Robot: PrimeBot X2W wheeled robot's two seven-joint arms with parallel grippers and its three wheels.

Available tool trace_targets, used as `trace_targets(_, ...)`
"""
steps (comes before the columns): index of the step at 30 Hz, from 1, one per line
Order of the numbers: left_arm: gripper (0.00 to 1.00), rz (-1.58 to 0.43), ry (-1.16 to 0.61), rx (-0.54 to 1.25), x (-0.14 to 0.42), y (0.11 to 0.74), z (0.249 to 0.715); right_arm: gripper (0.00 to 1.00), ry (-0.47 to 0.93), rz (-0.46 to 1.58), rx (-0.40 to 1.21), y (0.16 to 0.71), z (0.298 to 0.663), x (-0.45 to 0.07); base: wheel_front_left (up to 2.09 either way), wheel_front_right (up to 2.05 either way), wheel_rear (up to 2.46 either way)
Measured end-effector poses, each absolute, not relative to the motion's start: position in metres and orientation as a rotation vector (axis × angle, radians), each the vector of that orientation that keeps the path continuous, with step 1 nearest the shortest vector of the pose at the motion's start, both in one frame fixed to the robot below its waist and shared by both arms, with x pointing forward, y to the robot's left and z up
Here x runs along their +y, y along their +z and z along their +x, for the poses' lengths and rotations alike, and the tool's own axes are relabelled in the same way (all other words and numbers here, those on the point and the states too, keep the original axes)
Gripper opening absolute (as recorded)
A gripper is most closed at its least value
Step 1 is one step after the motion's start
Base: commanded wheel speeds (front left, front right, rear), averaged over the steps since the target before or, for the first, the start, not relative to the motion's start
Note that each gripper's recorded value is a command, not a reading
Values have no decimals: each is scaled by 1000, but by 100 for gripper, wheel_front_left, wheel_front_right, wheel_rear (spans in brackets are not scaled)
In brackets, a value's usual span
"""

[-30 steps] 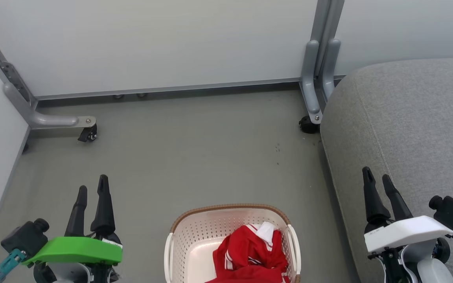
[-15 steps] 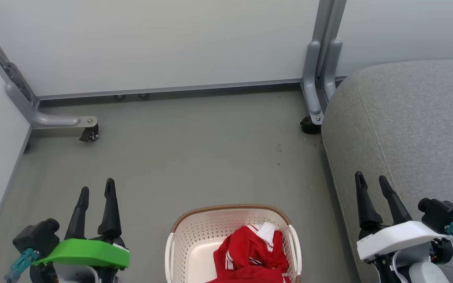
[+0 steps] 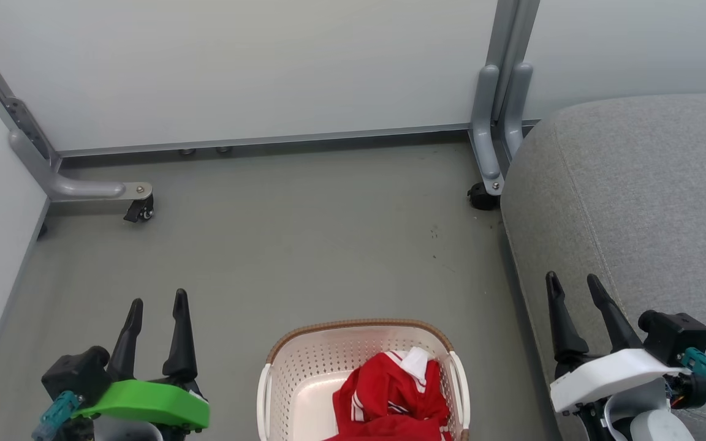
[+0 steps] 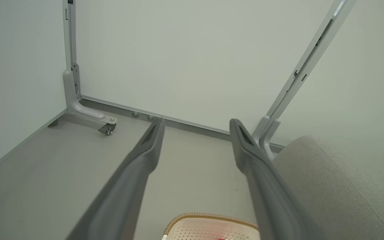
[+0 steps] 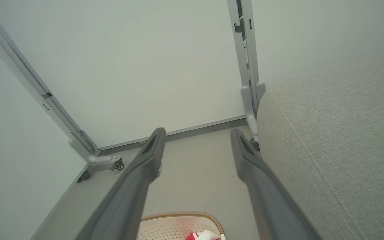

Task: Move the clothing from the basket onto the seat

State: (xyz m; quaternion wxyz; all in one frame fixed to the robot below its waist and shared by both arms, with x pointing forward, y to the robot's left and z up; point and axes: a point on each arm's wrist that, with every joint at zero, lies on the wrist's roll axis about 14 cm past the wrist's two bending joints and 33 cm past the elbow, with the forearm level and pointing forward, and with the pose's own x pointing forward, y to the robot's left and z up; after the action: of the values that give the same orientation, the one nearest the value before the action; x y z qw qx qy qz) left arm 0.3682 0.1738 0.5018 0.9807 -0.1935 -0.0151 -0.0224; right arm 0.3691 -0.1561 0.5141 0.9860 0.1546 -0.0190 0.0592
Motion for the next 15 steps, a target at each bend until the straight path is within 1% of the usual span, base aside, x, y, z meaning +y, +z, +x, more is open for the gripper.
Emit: trace_targets(15,100,-284,-59,-13,168,493,366,100,140,219,-23,508,365,-150,0,0,0)
